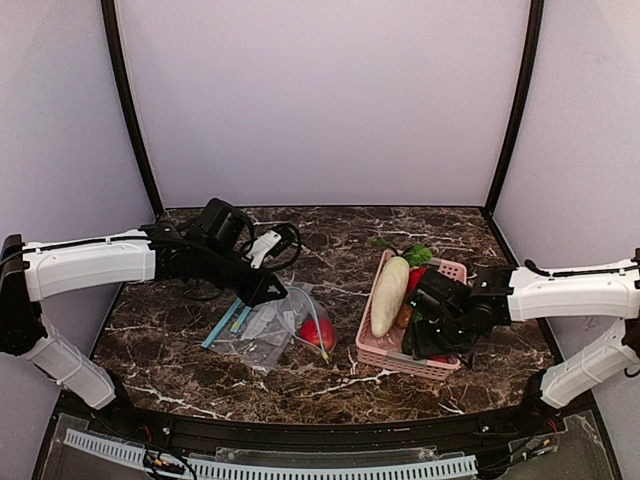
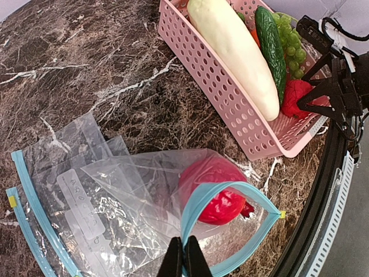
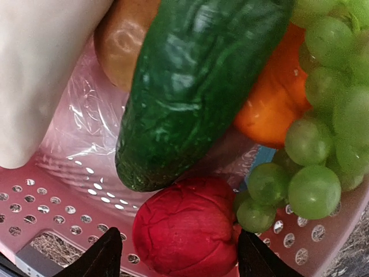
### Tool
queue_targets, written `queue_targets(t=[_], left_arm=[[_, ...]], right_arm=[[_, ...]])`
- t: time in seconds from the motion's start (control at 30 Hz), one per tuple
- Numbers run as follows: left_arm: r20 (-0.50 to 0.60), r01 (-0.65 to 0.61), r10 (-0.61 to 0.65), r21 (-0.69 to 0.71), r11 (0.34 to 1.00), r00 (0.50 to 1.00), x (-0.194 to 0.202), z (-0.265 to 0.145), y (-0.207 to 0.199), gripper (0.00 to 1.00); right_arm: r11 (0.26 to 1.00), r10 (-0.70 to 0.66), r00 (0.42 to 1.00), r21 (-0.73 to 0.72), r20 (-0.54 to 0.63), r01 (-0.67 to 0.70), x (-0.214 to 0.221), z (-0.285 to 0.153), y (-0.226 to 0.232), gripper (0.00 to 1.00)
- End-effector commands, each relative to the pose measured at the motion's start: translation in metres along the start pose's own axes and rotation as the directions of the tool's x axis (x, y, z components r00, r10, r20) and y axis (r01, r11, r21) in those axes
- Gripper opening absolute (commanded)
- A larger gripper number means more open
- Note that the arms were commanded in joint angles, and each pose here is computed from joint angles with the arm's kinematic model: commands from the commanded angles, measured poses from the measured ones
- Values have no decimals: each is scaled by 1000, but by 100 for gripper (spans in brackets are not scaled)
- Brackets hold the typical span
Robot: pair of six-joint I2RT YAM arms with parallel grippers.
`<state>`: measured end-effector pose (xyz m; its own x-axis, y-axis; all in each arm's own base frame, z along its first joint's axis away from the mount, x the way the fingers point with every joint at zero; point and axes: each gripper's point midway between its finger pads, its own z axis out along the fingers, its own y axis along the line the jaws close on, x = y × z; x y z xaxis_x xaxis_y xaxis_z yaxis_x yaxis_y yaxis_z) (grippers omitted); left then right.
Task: Place the food in the zip-top bag and seal the zipper
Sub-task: Adjust the fake fruit in the bin.
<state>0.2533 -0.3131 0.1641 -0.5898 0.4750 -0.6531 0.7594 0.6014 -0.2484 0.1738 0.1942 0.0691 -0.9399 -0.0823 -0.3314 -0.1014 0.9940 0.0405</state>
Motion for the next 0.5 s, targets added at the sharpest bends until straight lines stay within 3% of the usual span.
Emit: queue_targets(t=[0.0,0.2,0.47], left_arm=[[25,-17,17,-4,1000,1000,-7,-15,-2,1],[23,-19,19,-4,1000,1000,-7,-14,-2,1],[19,-21,21,-9,1000,1000,-6,-14,-1,1]], right_arm=[[991,10,1000,-130,25,-7,-15,-1,34,65],[977,-15,998,-212,54,26,-31,-1,63,64],[980,-37,996,-193,87,53,-41,-5,70,61]])
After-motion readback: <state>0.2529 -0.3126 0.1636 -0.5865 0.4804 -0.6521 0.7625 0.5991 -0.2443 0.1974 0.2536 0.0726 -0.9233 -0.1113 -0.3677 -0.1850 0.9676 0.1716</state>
